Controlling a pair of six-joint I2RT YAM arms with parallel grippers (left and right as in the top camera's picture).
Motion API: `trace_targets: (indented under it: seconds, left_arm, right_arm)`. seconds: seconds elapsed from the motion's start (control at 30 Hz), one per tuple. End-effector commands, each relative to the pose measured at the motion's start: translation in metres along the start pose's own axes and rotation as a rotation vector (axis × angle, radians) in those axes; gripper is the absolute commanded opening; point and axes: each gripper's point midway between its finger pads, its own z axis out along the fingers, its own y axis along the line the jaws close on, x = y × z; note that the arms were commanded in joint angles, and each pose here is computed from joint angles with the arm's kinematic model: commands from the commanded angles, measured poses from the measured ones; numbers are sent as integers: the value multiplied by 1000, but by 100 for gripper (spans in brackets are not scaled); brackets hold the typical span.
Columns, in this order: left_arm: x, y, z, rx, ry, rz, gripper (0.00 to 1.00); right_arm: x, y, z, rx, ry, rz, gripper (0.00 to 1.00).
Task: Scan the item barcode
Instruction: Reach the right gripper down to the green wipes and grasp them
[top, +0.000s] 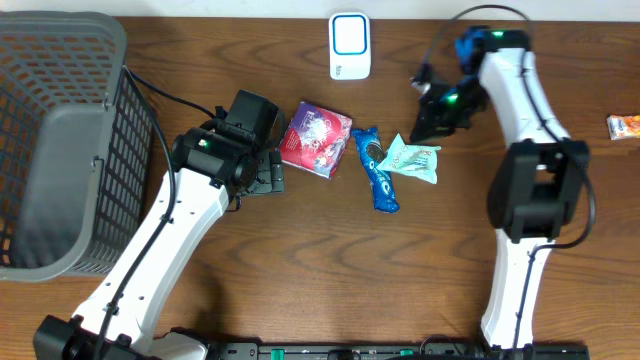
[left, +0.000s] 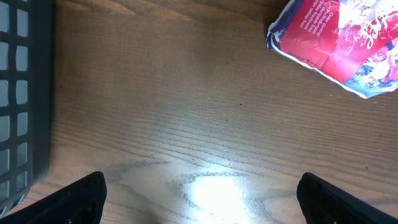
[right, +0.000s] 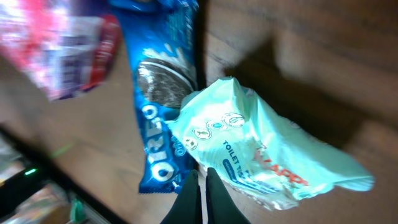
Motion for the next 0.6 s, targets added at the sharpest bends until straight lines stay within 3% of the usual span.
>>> trace_targets:
  seconds: [0.0,0.07,0.23,0.37,0.57]
  left_arm:
    - [0,1,0,-12,0,-2,98]
    - [0,1,0,-13,0,-2,98]
    - [0,1,0,-12,0,-2,98]
    - [0,1,0,-12,0,-2,98]
    - [0,1,0,-12,0,-2,98]
  right_arm:
    - [12,-23,10,305,73,165,1]
    - [20,-31,10,419,102,211,1]
    - [35,-33,23,467,161,236,1]
    - [39,-67,35,610,121,354,1]
    - [44,-86,65,625,104,358,1]
